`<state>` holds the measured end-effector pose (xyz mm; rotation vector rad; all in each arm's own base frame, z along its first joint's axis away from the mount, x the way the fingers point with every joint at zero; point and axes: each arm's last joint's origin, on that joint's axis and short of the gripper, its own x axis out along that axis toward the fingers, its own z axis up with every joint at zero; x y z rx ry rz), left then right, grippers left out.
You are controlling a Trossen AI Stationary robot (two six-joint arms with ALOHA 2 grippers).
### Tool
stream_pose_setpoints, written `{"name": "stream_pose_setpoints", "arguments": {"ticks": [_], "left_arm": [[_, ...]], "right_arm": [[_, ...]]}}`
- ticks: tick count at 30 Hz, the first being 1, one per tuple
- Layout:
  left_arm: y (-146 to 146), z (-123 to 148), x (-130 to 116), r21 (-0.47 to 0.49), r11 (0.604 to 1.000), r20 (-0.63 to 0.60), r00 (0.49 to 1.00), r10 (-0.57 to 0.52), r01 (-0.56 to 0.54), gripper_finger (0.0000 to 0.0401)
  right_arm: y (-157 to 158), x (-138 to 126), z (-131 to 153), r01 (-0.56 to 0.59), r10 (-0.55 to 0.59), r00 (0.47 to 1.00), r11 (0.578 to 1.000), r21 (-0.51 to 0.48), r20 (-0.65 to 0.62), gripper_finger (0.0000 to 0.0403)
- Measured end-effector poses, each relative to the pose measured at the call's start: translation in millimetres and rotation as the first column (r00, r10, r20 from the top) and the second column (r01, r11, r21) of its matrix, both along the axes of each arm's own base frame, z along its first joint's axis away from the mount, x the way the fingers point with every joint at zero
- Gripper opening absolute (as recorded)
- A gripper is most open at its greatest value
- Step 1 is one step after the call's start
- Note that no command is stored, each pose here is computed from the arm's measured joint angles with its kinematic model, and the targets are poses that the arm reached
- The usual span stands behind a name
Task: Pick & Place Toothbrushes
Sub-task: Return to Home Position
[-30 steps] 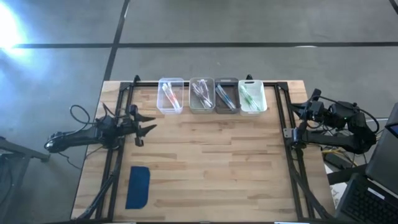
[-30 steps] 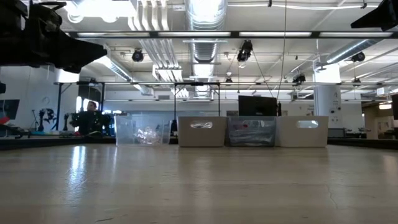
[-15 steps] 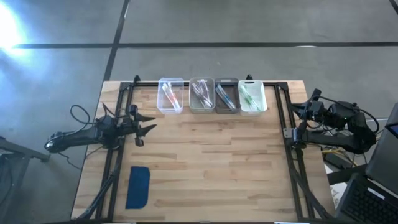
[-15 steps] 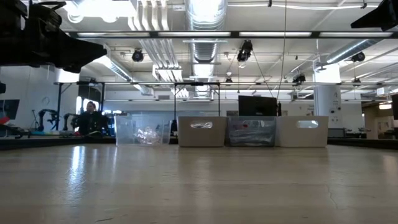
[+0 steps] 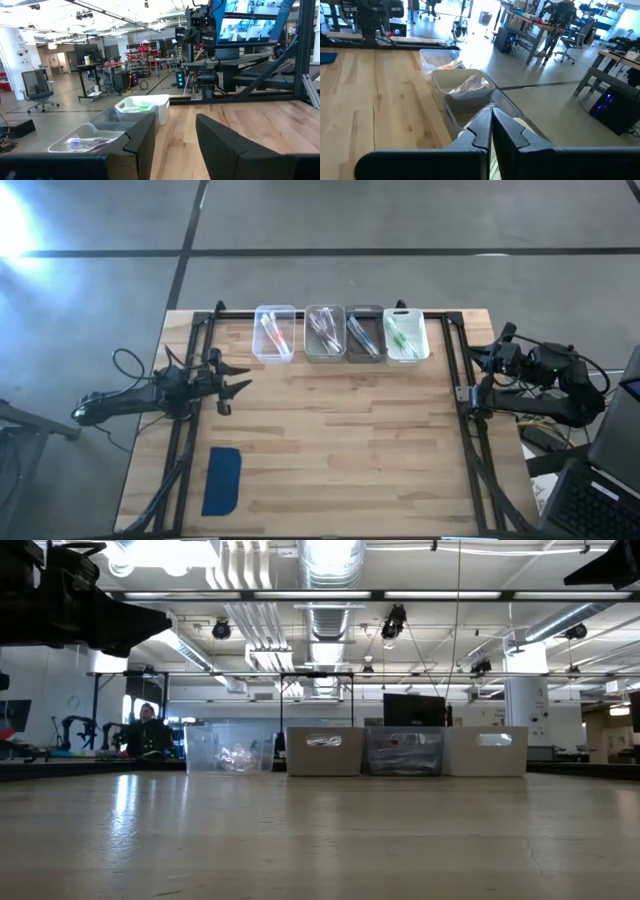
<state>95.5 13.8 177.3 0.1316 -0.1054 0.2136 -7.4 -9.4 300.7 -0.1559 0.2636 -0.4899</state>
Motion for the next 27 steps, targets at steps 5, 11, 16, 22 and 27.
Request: {"name": "stream_pose_setpoints", "arguments": {"ticks": [5,11,16,22,27], "left_arm": [[0.0,0.1,0.0,0.000,1.000,0.000,1.000,0.000,0.000,0.0147],[0.0,0.0,0.0,0.000,1.000,0.000,1.000,0.000,0.000,0.0147],[0.0,0.2,0.0,0.000,1.000,0.000,1.000,0.000,0.000,0.0147],[0.0,0.2,0.0,0.000,1.000,0.000,1.000,0.000,0.000,0.0147],[0.0,0.3,-0.1,0.000,1.000,0.001,1.000,0.000,0.000,0.0147]], "right_arm": [[-0.5,4.8,21.2,-0.003,0.006,0.970,1.000,-0.014,0.243,0.0008],[-3.8,31.3,38.8,-0.014,0.040,0.824,0.999,-0.051,0.565,0.0008],[-1.3,60.0,8.3,-0.253,0.238,0.854,0.967,-0.030,0.462,0.0008],[-0.7,81.9,-32.2,-0.384,0.327,0.859,0.920,0.075,0.394,0.0008],[-2.4,93.7,-58.7,-0.378,0.339,0.871,0.925,0.044,0.357,0.0008]]}}
